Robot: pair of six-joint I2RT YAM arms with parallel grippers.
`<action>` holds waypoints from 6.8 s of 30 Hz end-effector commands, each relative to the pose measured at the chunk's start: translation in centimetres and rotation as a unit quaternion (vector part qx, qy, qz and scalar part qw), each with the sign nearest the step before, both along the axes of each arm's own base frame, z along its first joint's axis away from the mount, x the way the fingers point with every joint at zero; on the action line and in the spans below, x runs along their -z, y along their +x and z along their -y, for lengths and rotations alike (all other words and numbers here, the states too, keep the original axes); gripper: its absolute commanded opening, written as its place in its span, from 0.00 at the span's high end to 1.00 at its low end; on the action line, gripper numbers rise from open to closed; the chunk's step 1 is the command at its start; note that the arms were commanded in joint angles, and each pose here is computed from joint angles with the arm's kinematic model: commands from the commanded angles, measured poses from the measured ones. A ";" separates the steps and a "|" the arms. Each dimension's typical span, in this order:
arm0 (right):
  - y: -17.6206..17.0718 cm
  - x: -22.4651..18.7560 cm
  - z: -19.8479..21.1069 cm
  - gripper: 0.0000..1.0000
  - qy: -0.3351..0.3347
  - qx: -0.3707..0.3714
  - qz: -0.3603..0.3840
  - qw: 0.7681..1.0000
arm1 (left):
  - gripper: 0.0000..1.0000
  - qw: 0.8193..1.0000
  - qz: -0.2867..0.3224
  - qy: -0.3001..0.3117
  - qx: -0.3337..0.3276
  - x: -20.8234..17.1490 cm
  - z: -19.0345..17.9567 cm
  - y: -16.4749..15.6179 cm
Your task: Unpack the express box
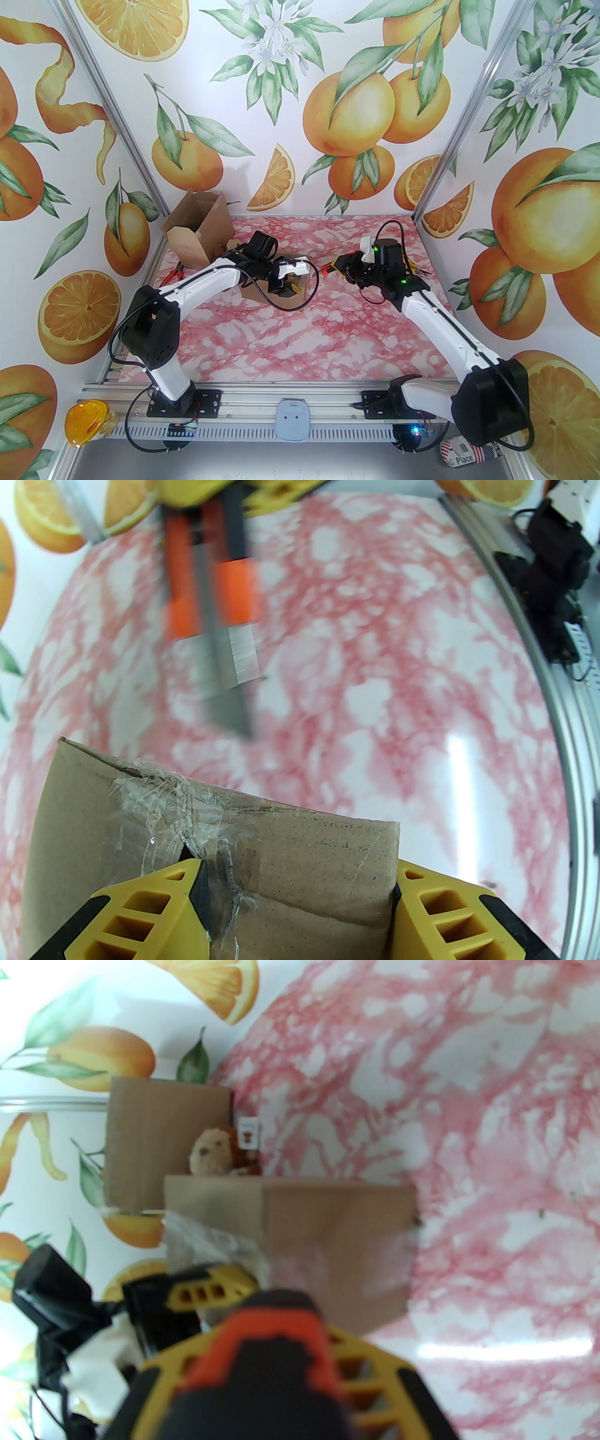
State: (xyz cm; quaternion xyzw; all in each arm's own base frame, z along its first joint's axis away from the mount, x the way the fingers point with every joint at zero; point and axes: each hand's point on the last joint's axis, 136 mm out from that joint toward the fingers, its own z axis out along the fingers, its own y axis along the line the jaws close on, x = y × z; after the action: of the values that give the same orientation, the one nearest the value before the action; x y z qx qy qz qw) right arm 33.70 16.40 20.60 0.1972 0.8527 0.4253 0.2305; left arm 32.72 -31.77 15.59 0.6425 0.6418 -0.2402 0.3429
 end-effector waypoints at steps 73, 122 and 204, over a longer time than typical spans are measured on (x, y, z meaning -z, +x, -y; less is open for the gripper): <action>5.0 -5.1 -5.8 1.00 -0.129 0.023 0.163 0.978 | 0.27 0.996 -0.002 0.032 -0.083 -0.7 -1.0 -0.1; 2.4 -3.7 -3.7 1.00 -0.079 0.021 0.100 0.992 | 0.37 0.993 0.014 0.028 -0.116 0.4 -1.8 1.5; 3.1 -2.8 -4.1 1.00 -0.082 0.060 0.113 0.988 | 0.38 0.994 -0.006 0.027 -0.107 0.7 -2.0 0.3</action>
State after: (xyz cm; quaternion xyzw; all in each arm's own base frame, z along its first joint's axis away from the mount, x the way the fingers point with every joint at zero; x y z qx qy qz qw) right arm 36.73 20.76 23.12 0.1800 0.8398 0.3693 0.3550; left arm 33.80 -31.08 16.67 0.5840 0.6903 -0.1934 0.3808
